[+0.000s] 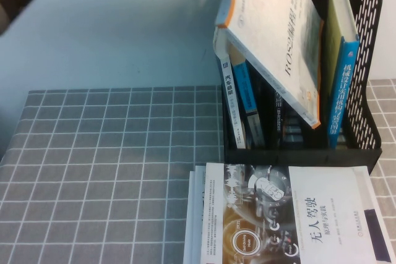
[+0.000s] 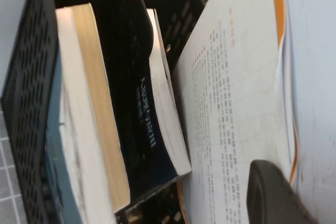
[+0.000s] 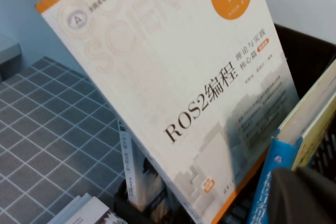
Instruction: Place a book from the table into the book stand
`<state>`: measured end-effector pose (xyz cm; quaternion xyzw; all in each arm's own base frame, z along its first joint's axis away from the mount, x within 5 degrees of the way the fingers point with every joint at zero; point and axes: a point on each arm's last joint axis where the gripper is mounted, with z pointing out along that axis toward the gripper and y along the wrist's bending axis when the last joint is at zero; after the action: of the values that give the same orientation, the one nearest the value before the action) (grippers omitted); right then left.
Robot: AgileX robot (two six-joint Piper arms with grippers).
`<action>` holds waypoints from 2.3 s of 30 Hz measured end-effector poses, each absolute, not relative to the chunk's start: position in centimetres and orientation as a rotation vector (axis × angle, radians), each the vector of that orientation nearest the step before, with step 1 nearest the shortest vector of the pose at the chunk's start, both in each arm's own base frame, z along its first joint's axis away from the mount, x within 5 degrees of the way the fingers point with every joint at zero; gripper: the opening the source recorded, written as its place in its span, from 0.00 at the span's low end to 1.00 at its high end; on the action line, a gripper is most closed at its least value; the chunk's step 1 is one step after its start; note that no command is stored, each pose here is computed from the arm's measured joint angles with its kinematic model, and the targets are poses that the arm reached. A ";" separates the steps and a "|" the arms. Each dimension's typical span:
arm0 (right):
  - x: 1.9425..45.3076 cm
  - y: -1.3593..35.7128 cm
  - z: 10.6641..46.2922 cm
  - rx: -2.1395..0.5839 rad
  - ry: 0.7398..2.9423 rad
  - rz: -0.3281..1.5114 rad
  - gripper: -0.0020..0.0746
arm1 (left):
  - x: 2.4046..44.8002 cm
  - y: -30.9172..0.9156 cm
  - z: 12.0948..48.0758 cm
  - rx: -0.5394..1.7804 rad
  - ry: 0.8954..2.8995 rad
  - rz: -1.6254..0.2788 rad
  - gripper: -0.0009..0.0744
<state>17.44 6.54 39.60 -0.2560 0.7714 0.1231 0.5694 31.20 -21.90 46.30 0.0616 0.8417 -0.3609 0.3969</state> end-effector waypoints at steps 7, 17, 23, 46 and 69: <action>17.4 6.5 39.6 -0.601 1.811 0.288 0.02 | 31.2 -25.1 44.7 0.104 2.122 -0.800 0.15; 17.3 6.5 39.5 -0.625 1.827 0.281 0.02 | 34.1 -27.9 40.6 0.100 2.133 -0.753 0.15; 17.1 6.6 38.8 -0.678 1.873 0.272 0.02 | 35.6 -29.5 36.8 0.168 2.204 -0.694 0.15; 19.7 8.7 30.5 -0.869 2.176 0.532 0.02 | 35.6 -27.7 41.2 0.436 2.182 -0.581 0.51; 31.9 13.4 23.0 -0.814 1.914 0.854 0.02 | 27.3 -22.5 51.3 0.702 2.124 -0.569 0.01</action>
<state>31.93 13.36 22.96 -0.3265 0.7679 0.3426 0.4317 27.32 -22.51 51.30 0.2779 0.8415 -0.2254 0.4047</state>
